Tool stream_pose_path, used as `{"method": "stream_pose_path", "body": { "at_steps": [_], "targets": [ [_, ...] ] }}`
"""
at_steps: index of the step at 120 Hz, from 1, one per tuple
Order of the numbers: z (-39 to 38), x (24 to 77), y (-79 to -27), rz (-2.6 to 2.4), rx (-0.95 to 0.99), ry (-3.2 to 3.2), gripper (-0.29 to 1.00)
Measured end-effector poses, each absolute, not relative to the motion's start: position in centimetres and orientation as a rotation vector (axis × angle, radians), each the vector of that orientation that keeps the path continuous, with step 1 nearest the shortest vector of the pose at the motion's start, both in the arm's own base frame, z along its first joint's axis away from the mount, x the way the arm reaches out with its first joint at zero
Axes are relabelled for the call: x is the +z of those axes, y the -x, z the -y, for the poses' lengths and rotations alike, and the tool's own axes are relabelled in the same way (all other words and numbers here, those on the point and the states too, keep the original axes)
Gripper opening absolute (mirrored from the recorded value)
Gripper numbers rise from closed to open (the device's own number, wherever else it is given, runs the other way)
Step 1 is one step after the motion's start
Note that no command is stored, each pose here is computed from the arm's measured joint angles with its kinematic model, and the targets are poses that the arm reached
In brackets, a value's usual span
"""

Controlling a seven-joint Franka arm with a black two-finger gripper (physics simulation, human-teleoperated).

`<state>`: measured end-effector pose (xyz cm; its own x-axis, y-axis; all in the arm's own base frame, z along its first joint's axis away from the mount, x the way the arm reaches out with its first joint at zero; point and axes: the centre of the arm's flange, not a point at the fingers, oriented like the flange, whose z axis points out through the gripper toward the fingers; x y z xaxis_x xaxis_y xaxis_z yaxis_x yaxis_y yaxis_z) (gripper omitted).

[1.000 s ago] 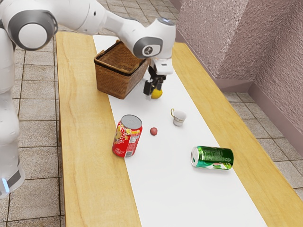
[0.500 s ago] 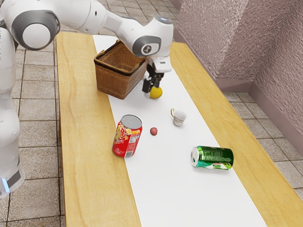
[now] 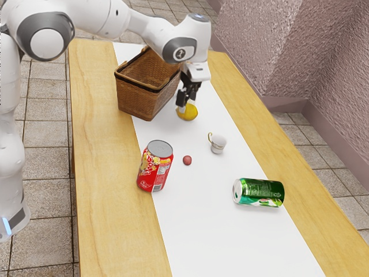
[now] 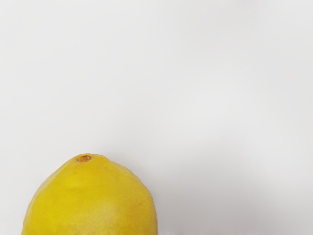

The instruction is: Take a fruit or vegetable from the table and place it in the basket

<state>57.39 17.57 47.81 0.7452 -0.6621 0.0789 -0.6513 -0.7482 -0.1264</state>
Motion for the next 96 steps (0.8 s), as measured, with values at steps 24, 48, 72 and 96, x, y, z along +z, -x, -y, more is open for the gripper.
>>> {"method": "stream_pose_path", "body": {
  "at_steps": [24,48,72,96],
  "targets": [
    [-17.6,46.3,-58.8,-1.089,-0.155,2.868,0.70],
    [-18.5,46.9,-59.1,-1.066,-0.169,2.877,0.70],
    [-20.1,46.5,-59.2,-1.030,-0.161,2.906,0.70],
    [-20.4,45.4,-59.5,-1.030,-0.141,2.926,0.70]
  ]
}}
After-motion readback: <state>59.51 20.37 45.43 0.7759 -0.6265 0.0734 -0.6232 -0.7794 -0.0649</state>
